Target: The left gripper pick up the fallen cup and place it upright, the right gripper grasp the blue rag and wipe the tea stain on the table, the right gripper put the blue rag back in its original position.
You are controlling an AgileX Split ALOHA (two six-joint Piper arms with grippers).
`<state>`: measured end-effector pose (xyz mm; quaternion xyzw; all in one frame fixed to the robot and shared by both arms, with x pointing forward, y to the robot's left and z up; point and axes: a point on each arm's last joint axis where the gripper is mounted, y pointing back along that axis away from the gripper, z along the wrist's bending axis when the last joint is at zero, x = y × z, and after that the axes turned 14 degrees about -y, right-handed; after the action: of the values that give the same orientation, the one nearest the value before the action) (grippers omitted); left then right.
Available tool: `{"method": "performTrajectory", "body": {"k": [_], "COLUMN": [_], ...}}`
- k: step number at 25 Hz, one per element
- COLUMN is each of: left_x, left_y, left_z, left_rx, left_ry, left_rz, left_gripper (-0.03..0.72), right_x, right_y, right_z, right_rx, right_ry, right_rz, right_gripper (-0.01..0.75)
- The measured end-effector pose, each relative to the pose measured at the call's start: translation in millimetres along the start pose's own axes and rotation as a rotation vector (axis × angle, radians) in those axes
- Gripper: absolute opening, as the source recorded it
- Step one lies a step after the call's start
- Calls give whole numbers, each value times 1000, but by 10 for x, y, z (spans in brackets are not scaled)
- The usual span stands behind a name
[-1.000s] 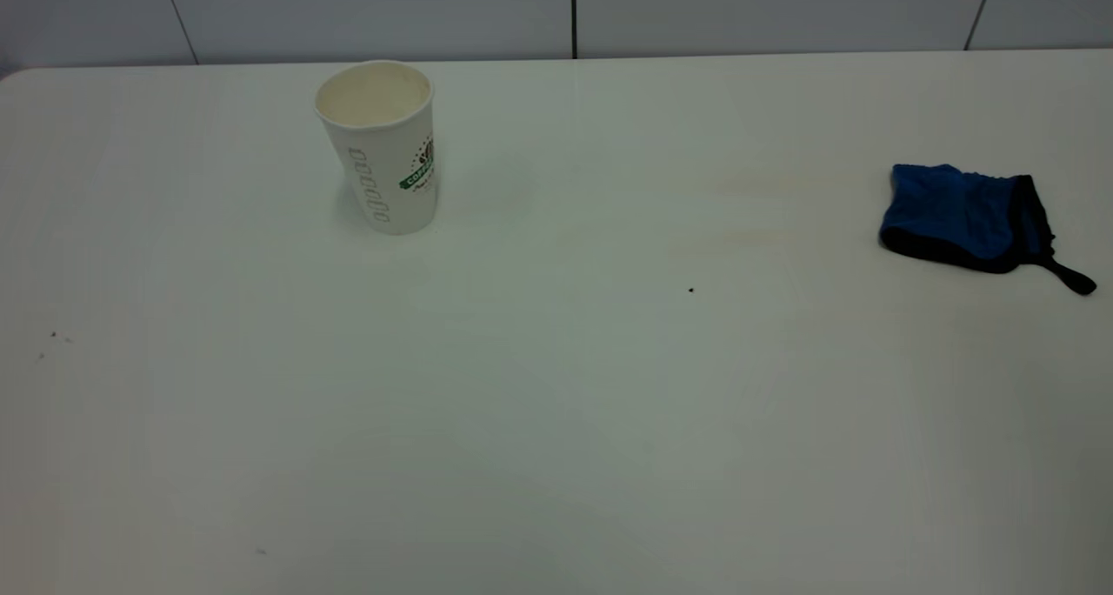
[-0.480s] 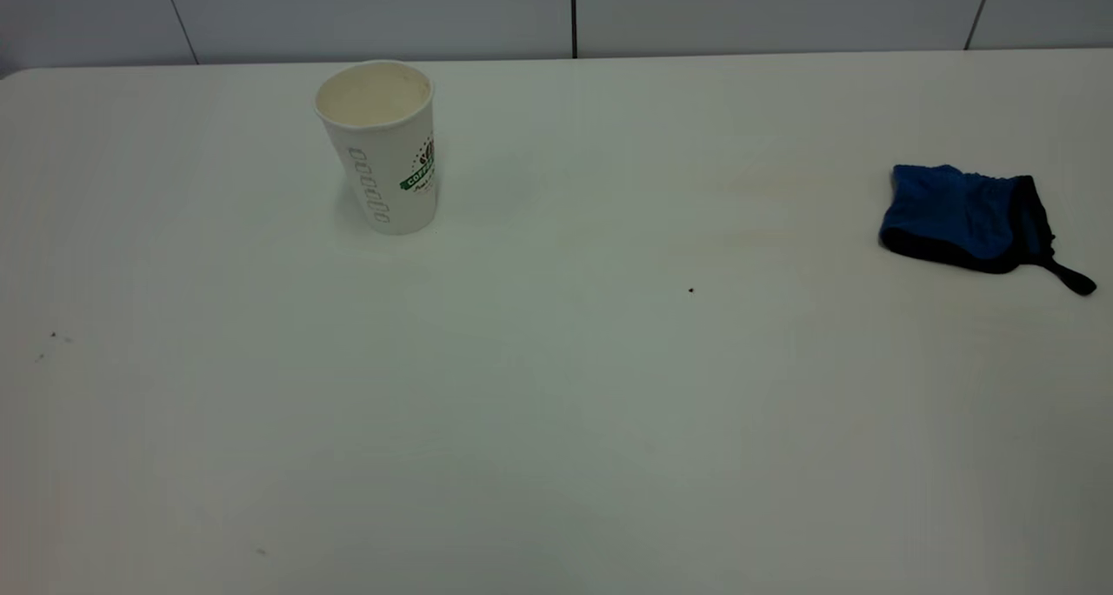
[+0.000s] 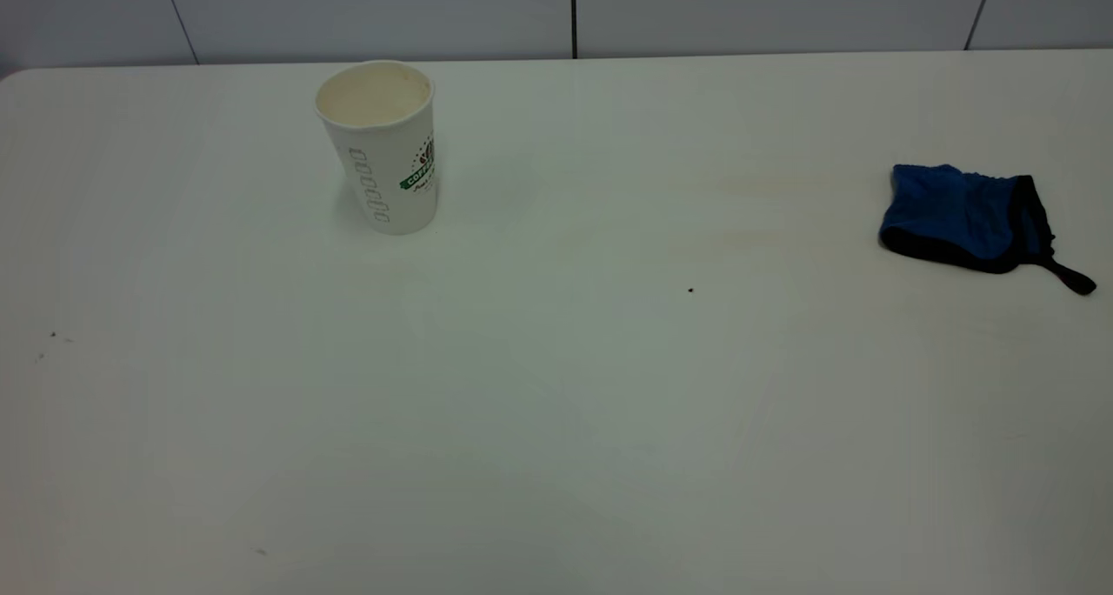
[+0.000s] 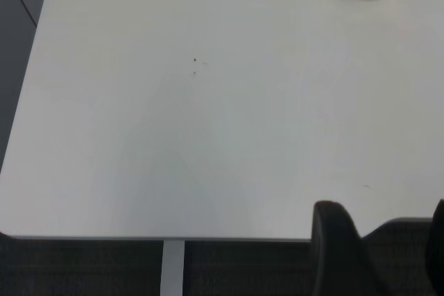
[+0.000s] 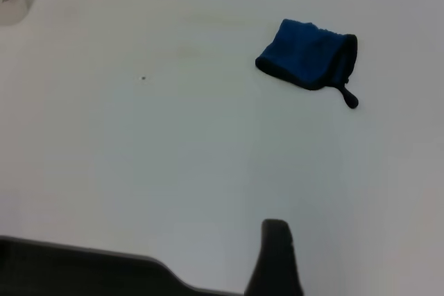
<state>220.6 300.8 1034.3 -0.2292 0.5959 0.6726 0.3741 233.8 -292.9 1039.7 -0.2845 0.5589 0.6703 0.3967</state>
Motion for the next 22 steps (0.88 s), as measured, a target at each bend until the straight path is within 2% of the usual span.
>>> {"method": "performTrajectory", "body": {"k": [14,17,22], "left_x": [0,0,0], "left_y": [0,0,0], "left_z": [0,0,0], "left_rx": [0,0,0], "left_ry": [0,0,0], "left_rz": [0,0,0], "left_gripper": [351,351,351], "right_x": [7,7,7], "right_y": [12,12,12], "right_z": [-12,-13,-13], "right_rx": [10,11,11], "right_ry": [-7,-6,-6], "right_rz": [-11,-12,-12], "right_gripper": [638,607,513]}}
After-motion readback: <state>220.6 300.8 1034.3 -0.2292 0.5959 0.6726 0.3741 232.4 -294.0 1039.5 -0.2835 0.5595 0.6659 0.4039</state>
